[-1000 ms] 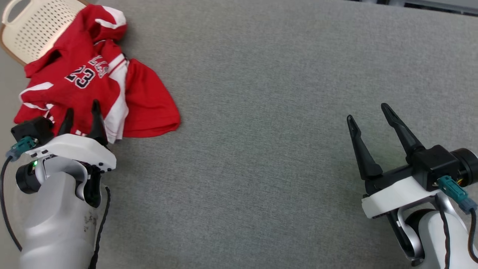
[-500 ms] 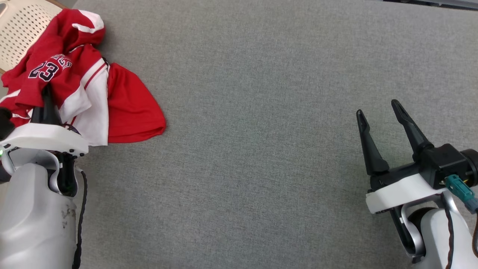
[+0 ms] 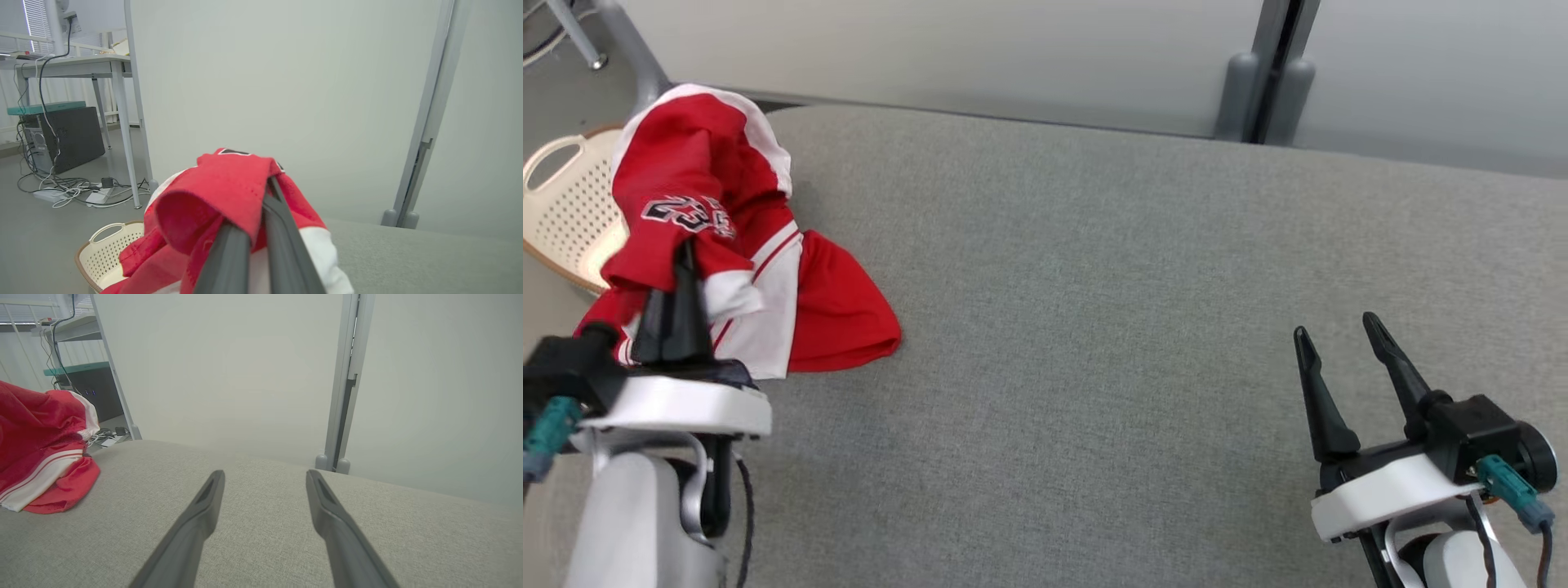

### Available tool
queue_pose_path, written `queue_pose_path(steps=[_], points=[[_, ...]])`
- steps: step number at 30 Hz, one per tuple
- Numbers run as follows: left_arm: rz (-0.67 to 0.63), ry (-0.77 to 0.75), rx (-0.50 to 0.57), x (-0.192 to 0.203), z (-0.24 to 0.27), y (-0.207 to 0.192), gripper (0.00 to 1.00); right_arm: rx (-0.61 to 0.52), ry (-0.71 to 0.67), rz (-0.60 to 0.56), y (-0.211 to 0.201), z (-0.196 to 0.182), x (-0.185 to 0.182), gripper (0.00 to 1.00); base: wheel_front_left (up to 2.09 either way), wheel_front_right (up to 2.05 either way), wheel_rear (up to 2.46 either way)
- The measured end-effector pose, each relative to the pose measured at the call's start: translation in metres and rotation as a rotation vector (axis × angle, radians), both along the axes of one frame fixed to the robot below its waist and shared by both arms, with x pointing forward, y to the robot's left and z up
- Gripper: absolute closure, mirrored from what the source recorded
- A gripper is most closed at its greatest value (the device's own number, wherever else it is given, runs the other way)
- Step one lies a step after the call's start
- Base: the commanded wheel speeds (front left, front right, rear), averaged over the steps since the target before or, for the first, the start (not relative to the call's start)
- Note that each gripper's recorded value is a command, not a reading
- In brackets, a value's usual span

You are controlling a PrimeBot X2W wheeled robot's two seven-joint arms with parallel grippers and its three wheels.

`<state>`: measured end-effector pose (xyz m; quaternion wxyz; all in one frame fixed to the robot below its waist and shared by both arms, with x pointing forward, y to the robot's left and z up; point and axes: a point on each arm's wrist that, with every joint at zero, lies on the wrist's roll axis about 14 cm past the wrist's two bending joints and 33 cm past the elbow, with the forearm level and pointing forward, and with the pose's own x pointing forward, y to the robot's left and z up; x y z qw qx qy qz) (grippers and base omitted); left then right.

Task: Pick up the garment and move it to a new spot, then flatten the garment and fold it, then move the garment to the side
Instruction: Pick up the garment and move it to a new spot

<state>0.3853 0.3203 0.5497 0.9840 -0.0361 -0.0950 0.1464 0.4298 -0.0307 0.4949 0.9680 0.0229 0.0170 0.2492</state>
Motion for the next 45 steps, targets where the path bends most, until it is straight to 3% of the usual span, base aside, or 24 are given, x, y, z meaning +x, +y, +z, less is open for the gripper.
queue_pose_path(steps=[10, 18, 27, 35, 36, 38, 45], points=[[-0.403, -0.025, -0.013, -0.003, 0.020, -0.146, 1.00, 0.007, -0.049, -0.123, -0.043, 0.023, -0.023, 0.00, 0.00, 0.00, 0.00], [-0.763, -0.004, -0.065, 0.021, 0.020, -0.266, 1.00, 0.009, -0.062, -0.248, -0.085, 0.025, -0.015, 0.00, 0.00, 0.00, 0.00], [-1.155, -0.045, -0.057, 0.047, 0.028, -0.394, 1.00, 0.014, -0.001, -0.428, -0.148, -0.007, -0.016, 0.00, 0.00, 0.00, 0.00], [-1.344, 0.163, -0.045, 0.060, -0.053, -0.460, 1.00, -0.006, 0.095, -0.572, -0.195, -0.045, -0.031, 0.00, 0.00, 0.00, 0.00], [-1.355, 0.199, -0.047, 0.060, -0.066, -0.464, 0.97, -0.011, 0.105, -0.584, -0.199, -0.049, -0.033, 0.00, 0.00, 0.00, 0.00], [-1.366, 0.249, -0.051, 0.061, -0.086, -0.469, 0.00, -0.022, 0.128, -0.606, -0.205, -0.057, -0.036, 0.00, 0.00, 0.00, 0.00], [-1.358, 0.250, -0.030, 0.056, -0.099, -0.463, 0.00, -0.028, 0.125, -0.587, -0.201, -0.060, -0.031, 0.00, 0.00, 0.00, 0.00]])
